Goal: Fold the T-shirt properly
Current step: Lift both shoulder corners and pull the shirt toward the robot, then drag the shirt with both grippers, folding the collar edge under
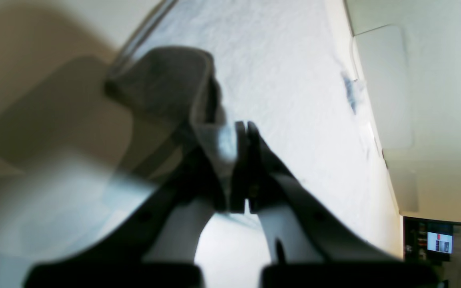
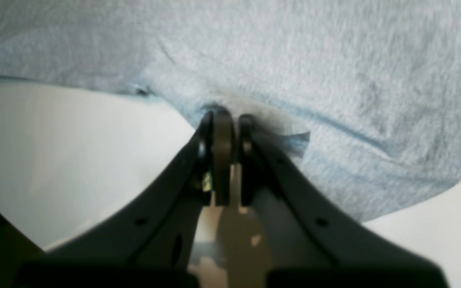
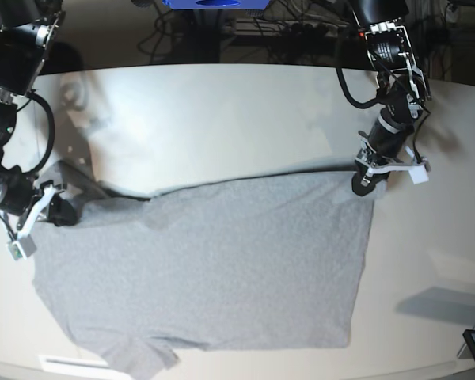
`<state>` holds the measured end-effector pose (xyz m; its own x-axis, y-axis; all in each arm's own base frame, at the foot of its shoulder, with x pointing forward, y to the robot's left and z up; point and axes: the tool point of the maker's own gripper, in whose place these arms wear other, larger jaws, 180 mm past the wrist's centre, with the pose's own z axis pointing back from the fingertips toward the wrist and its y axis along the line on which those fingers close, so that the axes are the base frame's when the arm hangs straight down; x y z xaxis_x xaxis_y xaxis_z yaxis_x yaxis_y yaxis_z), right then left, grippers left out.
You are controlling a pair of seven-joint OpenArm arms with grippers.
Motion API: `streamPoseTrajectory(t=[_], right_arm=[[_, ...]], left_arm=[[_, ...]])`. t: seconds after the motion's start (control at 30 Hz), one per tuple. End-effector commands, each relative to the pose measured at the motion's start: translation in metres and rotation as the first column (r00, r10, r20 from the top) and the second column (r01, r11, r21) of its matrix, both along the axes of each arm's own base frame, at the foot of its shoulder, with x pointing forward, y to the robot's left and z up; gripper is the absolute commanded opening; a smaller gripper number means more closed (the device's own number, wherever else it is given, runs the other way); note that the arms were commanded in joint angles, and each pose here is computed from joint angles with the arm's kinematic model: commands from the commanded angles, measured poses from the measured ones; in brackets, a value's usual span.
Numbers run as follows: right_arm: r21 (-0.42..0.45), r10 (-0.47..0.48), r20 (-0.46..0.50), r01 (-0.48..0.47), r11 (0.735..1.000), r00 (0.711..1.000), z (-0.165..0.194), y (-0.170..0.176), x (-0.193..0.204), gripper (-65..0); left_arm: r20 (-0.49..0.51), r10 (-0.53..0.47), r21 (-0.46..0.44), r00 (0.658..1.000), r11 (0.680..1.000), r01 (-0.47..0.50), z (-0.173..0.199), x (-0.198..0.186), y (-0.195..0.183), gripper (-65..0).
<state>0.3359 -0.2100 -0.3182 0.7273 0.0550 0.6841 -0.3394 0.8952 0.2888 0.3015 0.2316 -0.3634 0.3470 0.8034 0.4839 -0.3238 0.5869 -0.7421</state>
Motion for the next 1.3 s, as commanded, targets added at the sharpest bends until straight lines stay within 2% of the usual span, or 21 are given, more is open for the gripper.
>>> streamPoseTrajectory(t=[0.0,0.1,0.3,0.6,0.87,1.1,1.27], right_arm=[[-0.003,-0.013,0.040,0.013,1.000,0.999,0.012,-0.006,0.002,-65.0],[0.007,-0.032,0.029,0.032,0.999,0.999,0.006,-0.004,-0.012,-65.0],[0.001,-0.012,-0.004,0.012,1.000,1.000,-0.007,0.011,-0.042,-65.0],[0.000,0.010,-0.024,-0.010,1.000,1.000,-0.014,0.032,-0.075,-65.0],[-0.007,-0.013,-0.075,0.012,1.000,0.997,-0.026,0.026,-0.100,-65.0],[0.065,-0.076,-0.077,0.082,0.995,0.994,-0.024,0.015,-0.117,-65.0],[0.070,-0.090,-0.081,0.095,0.993,0.993,-0.023,0.011,-0.123,-65.0]], left_arm=[[0.066,-0.011,0.016,0.998,1.000,0.010,0.020,0.006,0.001,-65.0],[0.056,-0.024,0.043,0.998,0.999,0.022,0.022,-0.005,0.002,-65.0],[0.030,-0.054,0.104,0.998,0.993,0.051,0.025,-0.023,0.010,-65.0],[-0.019,-0.077,0.146,0.997,0.986,0.079,0.019,-0.041,0.017,-65.0],[-0.054,-0.084,0.159,0.995,0.983,0.092,0.012,-0.049,0.022,-65.0],[-0.059,-0.089,0.171,0.994,0.980,0.098,0.013,-0.050,0.025,-65.0],[-0.060,-0.089,0.172,0.994,0.980,0.098,0.012,-0.050,0.025,-65.0]])
